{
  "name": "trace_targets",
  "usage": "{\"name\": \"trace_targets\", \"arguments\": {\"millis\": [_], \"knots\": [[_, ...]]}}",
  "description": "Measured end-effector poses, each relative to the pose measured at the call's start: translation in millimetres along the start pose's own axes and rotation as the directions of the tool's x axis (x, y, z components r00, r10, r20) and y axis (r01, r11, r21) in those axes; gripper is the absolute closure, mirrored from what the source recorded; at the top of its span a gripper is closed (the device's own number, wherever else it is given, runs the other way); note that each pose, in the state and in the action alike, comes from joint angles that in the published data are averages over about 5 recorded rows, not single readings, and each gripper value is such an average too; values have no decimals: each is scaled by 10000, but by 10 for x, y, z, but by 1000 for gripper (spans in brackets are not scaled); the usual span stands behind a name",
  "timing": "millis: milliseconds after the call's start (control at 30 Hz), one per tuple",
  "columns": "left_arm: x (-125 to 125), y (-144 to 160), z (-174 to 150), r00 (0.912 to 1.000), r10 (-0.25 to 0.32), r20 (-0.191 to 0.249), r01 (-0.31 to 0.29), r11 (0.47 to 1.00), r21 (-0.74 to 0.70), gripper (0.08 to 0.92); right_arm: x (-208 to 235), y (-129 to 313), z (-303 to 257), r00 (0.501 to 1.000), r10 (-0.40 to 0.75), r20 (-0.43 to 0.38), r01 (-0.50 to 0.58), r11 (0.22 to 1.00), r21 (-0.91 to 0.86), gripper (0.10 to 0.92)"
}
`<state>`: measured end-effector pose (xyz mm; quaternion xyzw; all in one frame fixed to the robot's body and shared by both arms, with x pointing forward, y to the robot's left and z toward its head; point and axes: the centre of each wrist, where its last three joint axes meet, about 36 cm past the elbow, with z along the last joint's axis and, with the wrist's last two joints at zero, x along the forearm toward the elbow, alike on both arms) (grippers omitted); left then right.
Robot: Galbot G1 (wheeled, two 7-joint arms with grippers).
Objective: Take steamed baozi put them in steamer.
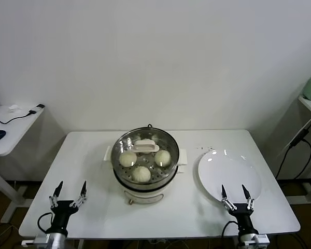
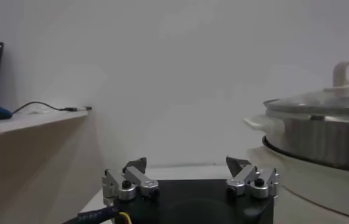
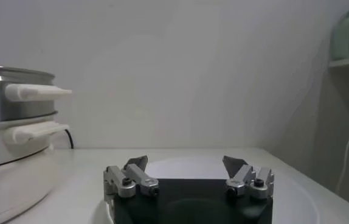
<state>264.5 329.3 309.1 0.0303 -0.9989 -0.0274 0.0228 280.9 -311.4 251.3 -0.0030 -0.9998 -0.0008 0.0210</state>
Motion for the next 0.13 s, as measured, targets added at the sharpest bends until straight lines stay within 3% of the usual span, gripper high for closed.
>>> {"name": "trace_targets", "arguments": {"millis": [133], "knots": [[32, 13, 28, 10000, -43, 12, 42, 10000, 67, 177, 4, -3, 2, 10000, 11, -13, -11, 10000, -15, 200]]}}
